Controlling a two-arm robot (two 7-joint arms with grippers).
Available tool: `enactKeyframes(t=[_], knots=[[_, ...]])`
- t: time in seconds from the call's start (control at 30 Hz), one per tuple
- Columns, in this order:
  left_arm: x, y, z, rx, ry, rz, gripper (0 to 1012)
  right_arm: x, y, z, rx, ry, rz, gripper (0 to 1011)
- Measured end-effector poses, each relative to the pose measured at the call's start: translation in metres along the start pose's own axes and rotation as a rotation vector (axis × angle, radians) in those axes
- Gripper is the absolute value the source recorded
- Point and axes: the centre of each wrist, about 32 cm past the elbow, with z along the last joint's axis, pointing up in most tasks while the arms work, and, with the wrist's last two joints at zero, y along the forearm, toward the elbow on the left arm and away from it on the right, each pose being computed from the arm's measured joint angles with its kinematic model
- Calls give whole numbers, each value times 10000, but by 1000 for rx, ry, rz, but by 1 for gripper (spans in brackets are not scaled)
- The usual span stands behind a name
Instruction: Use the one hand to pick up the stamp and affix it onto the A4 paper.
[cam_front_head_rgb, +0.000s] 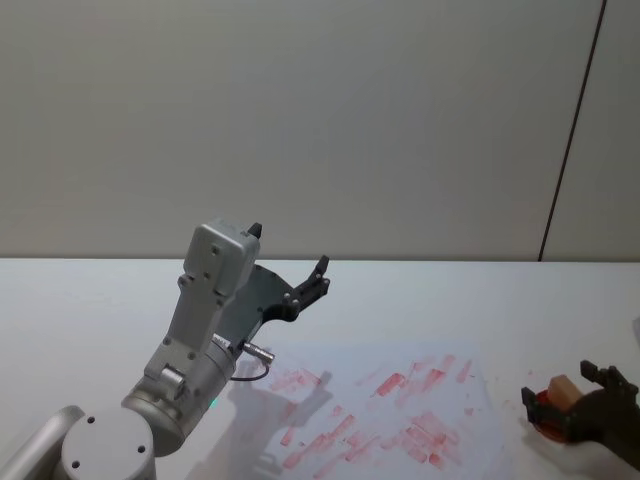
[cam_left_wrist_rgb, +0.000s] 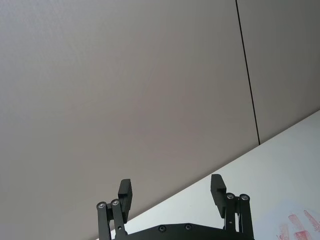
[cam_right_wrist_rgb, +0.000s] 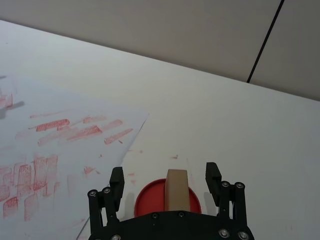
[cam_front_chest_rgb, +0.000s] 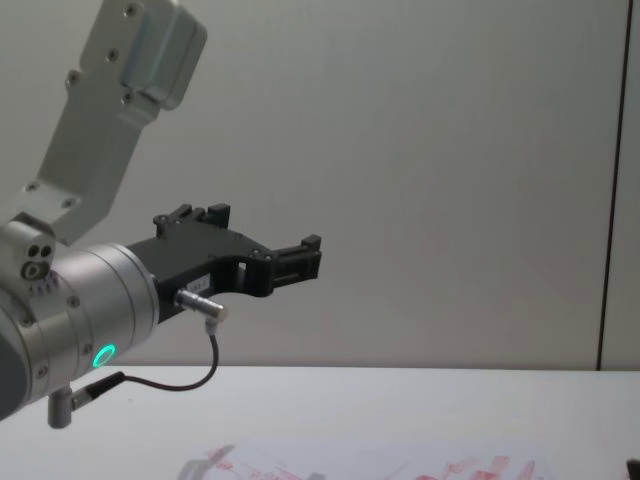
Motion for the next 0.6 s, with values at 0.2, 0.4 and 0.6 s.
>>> enactKeyframes(t=[0.2,0.4,0.6], knots=[[0,0,0,0,0,0,1003,0,-30,-49,-22,2,-1,1001],[0,0,0,0,0,0,1002,3,-40,-88,-35,2,-6,1001],[0,0,0,0,0,0,1002,9,-29,-118,-43,-2,-9,1001]])
